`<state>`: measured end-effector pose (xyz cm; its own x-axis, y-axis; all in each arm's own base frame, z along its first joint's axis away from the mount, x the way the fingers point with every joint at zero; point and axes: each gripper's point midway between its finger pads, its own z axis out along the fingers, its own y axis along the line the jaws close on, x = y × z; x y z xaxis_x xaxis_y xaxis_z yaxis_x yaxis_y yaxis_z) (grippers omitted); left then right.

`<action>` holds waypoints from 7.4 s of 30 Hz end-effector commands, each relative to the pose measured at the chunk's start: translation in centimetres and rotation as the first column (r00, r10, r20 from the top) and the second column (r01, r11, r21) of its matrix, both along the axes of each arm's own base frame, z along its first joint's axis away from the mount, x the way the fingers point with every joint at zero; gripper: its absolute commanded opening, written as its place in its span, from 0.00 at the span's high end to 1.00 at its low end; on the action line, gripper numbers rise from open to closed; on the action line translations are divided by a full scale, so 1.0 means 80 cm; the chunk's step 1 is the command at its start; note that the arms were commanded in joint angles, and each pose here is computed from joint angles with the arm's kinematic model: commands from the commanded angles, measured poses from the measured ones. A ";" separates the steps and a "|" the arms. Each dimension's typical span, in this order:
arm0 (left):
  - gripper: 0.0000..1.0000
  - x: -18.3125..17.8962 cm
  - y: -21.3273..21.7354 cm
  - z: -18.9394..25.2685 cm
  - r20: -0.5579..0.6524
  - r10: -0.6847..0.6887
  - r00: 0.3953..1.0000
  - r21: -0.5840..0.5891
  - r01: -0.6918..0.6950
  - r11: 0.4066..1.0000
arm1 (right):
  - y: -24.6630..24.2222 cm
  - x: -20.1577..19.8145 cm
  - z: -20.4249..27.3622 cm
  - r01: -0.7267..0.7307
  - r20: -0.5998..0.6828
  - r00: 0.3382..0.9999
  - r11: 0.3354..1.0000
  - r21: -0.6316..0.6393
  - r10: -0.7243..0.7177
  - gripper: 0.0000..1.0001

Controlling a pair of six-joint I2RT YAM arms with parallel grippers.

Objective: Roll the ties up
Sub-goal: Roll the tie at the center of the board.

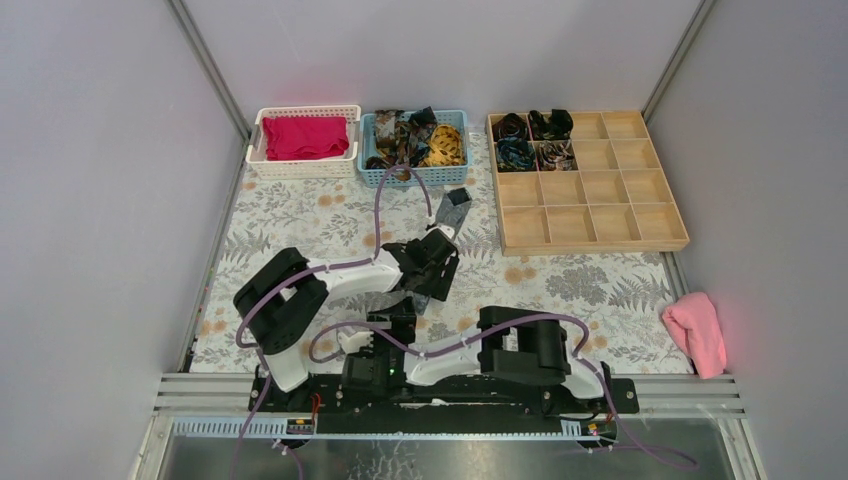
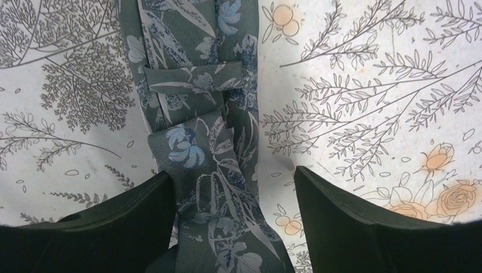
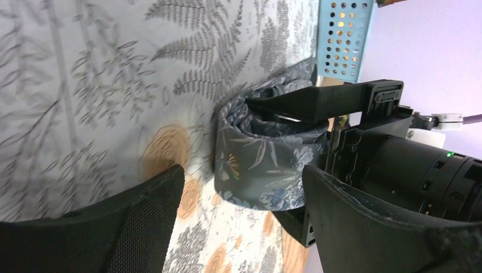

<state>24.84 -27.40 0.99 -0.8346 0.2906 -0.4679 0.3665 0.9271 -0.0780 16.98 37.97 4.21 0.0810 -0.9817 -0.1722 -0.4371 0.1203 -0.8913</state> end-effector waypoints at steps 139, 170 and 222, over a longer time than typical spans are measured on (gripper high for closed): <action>0.08 0.063 0.071 0.082 0.298 0.013 0.954 0.183 -0.071 0.981 | 0.007 0.144 0.019 0.731 -0.654 -0.394 0.652 0.203 0.646 0.90; 0.54 0.081 0.052 -0.001 0.082 -0.113 0.990 0.230 0.092 0.969 | 0.006 0.147 0.024 0.735 -0.641 -0.396 0.645 0.209 0.658 0.96; 0.59 0.074 0.057 -0.046 -0.072 -0.081 0.994 0.197 0.093 0.976 | -0.299 0.203 0.177 0.648 -0.501 0.750 0.328 0.687 -0.431 0.00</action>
